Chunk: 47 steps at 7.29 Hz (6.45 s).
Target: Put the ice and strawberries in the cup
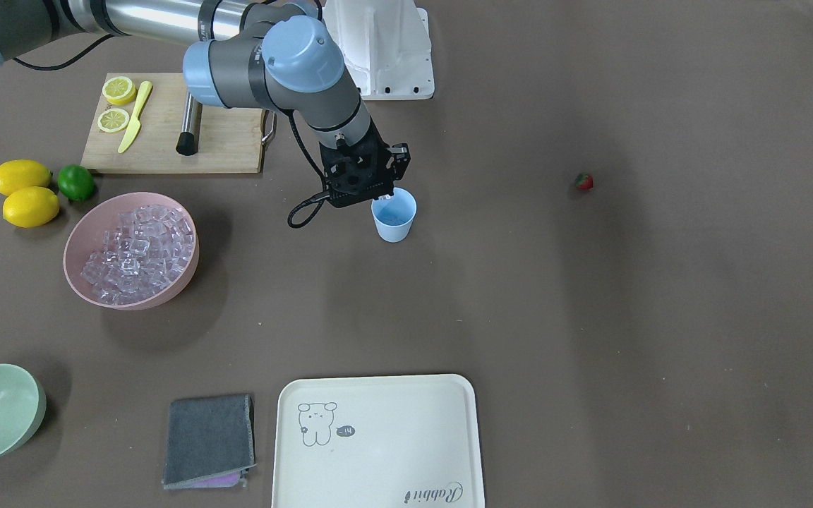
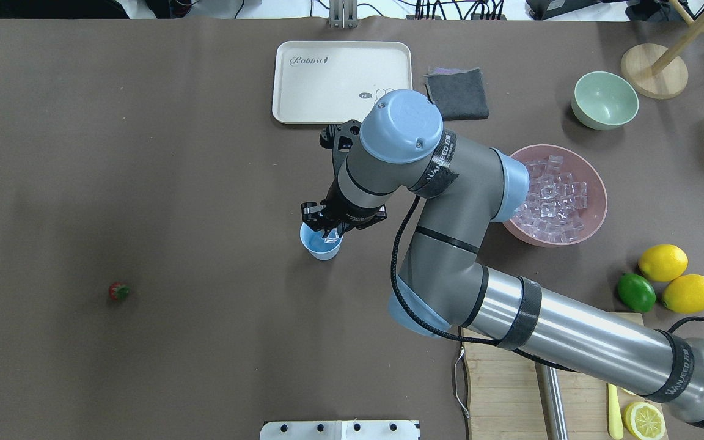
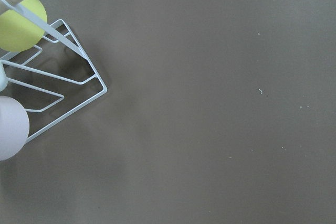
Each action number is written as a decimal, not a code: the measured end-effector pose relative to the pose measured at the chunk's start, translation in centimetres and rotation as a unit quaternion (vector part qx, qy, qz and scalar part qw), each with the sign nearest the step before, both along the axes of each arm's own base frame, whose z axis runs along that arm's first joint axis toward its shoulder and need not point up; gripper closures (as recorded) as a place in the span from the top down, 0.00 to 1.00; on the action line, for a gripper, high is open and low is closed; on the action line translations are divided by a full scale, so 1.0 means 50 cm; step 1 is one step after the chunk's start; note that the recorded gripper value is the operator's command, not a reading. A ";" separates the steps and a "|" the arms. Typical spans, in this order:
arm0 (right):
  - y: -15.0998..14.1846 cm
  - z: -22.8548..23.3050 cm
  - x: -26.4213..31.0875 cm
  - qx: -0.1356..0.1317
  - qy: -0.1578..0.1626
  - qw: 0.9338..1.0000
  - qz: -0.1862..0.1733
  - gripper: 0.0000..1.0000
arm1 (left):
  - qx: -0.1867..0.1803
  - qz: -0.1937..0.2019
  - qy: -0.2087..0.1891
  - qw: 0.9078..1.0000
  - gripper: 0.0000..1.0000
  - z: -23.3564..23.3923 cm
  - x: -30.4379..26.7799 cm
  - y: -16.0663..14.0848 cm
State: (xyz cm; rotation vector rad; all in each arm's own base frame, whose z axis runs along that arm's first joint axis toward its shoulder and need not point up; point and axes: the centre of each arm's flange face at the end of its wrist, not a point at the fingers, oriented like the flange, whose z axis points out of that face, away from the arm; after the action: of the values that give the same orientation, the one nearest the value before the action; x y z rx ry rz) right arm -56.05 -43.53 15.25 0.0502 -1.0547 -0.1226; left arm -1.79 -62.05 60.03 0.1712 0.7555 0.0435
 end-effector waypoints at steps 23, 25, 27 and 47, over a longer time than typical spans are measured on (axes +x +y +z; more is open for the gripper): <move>-0.334 0.484 0.709 0.053 0.035 0.998 0.004 0.99 | 0.003 -0.019 0.088 0.996 0.95 -0.274 0.613 0.457; -0.335 0.487 0.710 0.052 0.036 0.998 0.004 0.99 | 0.010 -0.012 0.080 0.997 0.92 -0.281 0.684 0.496; -0.336 0.489 0.710 0.050 0.037 0.998 0.004 0.99 | 0.012 -0.010 0.072 0.997 0.86 -0.271 0.717 0.511; -0.343 0.500 0.725 0.034 0.044 0.998 0.013 0.99 | 0.020 -0.003 0.053 0.998 0.77 -0.248 0.737 0.550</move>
State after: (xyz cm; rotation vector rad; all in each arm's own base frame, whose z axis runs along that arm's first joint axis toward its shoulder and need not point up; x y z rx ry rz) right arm -19.80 -60.67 40.24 0.1178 -0.9611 -0.1363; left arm 35.07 -34.56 47.62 0.2144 0.8593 0.0438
